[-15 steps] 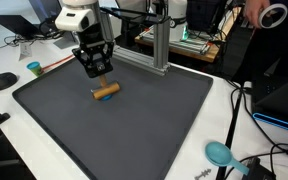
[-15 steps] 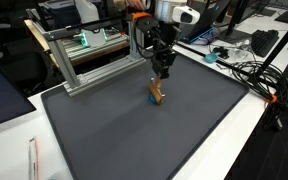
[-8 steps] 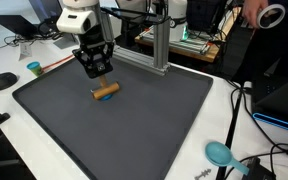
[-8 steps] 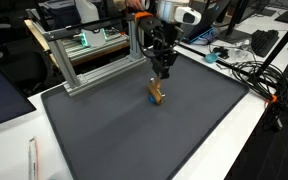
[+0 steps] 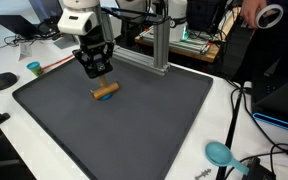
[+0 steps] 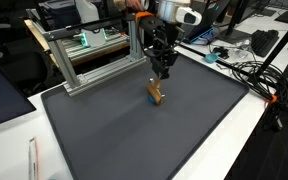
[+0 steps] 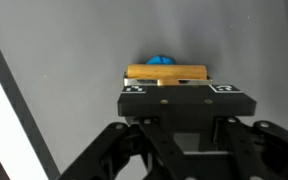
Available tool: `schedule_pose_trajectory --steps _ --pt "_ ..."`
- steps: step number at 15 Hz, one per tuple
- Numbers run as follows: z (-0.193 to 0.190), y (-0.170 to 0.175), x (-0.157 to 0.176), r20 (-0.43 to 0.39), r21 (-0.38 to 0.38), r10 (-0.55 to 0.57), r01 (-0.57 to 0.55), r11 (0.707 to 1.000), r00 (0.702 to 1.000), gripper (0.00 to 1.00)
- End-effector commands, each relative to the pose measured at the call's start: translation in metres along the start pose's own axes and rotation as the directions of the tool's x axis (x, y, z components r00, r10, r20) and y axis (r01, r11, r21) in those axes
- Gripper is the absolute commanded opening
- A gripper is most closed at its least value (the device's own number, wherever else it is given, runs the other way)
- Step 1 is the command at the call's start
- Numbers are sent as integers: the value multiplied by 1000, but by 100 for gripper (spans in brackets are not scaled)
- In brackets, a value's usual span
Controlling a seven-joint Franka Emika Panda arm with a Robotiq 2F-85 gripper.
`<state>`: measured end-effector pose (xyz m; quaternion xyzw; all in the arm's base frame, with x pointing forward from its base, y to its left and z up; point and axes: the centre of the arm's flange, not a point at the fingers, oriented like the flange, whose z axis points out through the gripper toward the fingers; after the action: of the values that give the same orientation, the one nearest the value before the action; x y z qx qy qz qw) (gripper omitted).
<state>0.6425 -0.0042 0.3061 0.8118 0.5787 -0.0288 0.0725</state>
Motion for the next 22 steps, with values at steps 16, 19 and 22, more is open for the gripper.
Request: schedule_pose_trajectory --steps 16,19,22 --pt "52 4 -9 123 35 -78 75 997 989 23" --pt "49 4 -5 110 31 -85 83 996 990 23" --pt "40 2 6 60 35 -94 92 995 994 23"
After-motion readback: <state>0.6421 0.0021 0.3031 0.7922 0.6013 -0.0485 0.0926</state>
